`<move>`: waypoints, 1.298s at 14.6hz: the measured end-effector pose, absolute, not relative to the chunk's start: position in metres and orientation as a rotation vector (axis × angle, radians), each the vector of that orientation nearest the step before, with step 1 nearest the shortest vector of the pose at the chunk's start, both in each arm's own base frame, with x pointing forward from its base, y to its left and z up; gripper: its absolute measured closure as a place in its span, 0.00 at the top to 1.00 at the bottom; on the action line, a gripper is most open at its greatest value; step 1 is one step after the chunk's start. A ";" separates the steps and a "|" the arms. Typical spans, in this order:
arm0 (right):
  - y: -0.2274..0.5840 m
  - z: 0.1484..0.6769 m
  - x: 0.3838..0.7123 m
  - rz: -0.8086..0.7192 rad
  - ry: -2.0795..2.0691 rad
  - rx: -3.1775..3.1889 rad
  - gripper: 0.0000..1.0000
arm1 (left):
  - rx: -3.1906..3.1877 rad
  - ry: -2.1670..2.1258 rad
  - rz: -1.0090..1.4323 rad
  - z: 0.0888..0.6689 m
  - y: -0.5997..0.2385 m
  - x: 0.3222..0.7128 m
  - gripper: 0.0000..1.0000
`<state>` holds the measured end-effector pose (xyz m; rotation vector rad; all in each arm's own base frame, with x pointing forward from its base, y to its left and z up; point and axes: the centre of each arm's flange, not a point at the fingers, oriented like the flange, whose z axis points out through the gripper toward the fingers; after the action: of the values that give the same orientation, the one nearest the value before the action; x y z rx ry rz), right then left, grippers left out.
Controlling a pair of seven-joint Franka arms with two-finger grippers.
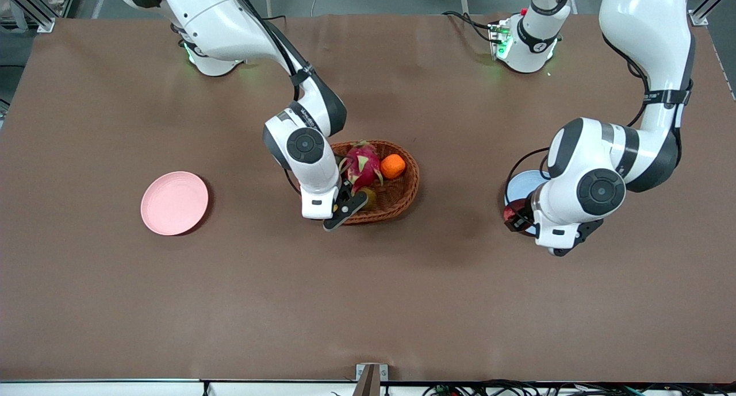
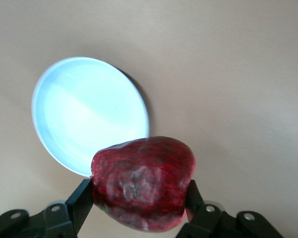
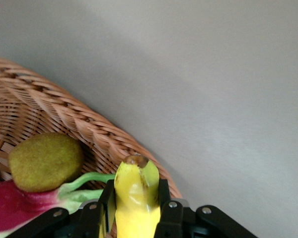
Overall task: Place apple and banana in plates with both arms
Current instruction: 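Lift the apple with the left gripper toward the blue plate, then carry the banana to the pink plate while the left gripper lowers the apple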
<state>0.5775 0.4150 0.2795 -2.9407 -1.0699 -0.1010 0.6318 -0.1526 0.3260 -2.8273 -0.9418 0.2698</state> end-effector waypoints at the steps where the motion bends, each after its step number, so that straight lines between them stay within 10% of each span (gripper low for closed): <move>1: 0.406 0.299 0.585 -0.066 -1.036 -2.958 0.38 | -2.821 -0.934 0.285 0.320 -0.139 0.632 0.79; 9: 0.156 0.367 0.675 0.183 -0.378 -3.039 0.38 | -2.875 -0.785 0.387 0.267 -0.053 0.617 0.79; 19: -0.059 0.294 0.660 0.387 -0.008 -3.017 0.38 | -2.865 -0.750 0.463 0.217 -0.061 0.591 0.86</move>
<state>0.6604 -0.0587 0.2939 -3.0174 -0.0083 0.3865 0.5909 -0.0607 0.2174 -2.8649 -0.7496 0.4627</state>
